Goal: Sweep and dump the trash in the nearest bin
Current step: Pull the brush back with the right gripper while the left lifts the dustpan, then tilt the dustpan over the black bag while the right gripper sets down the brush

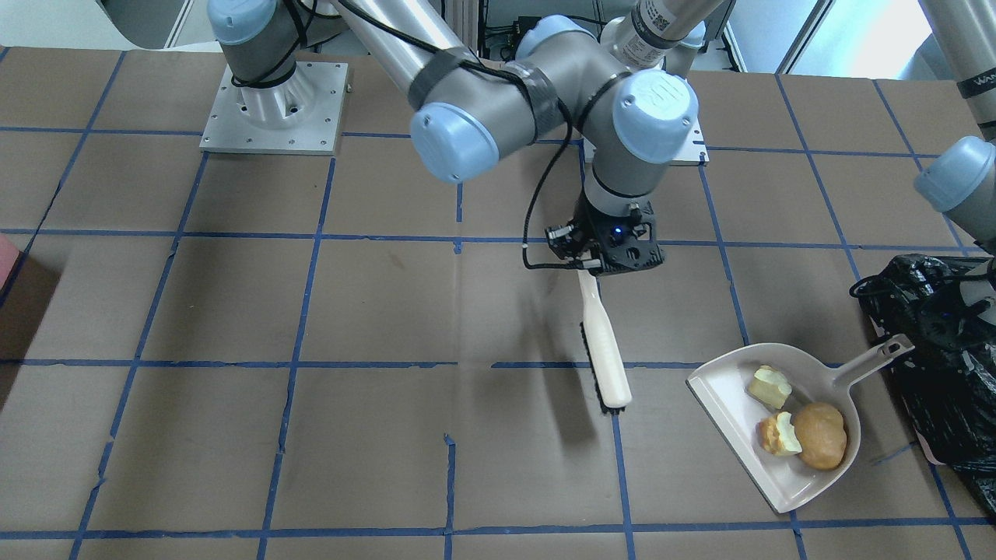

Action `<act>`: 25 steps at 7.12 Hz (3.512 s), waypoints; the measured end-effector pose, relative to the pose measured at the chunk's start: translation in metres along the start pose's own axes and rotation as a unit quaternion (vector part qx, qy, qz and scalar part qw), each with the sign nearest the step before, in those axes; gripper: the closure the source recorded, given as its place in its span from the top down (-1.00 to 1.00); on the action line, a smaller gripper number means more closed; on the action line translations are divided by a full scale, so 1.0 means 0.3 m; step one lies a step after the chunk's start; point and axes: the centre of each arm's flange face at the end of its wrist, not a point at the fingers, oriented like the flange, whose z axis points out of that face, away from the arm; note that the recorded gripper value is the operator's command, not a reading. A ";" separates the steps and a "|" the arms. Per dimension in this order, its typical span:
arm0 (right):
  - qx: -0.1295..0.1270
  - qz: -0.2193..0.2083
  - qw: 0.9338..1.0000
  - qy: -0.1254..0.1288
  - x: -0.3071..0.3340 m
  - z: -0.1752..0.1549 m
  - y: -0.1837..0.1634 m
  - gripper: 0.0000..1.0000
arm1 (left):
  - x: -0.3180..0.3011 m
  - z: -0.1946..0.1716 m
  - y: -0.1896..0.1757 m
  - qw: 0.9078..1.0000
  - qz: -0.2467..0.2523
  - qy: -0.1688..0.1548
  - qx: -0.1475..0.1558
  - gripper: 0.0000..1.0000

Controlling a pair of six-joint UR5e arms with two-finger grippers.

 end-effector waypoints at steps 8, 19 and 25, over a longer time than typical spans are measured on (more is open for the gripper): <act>-0.009 0.067 0.997 0.030 0.466 0.201 0.319 -0.99 | -0.004 -0.021 0.013 0.992 -0.026 -0.018 0.118 -1.00; -0.013 0.062 0.998 0.028 0.474 0.351 0.355 0.04 | -0.010 -0.077 0.087 0.965 -0.072 -0.044 0.250 -1.00; 0.028 0.037 0.999 0.014 0.481 0.237 0.257 1.00 | 0.029 -0.232 0.274 0.939 -0.132 -0.061 0.311 -1.00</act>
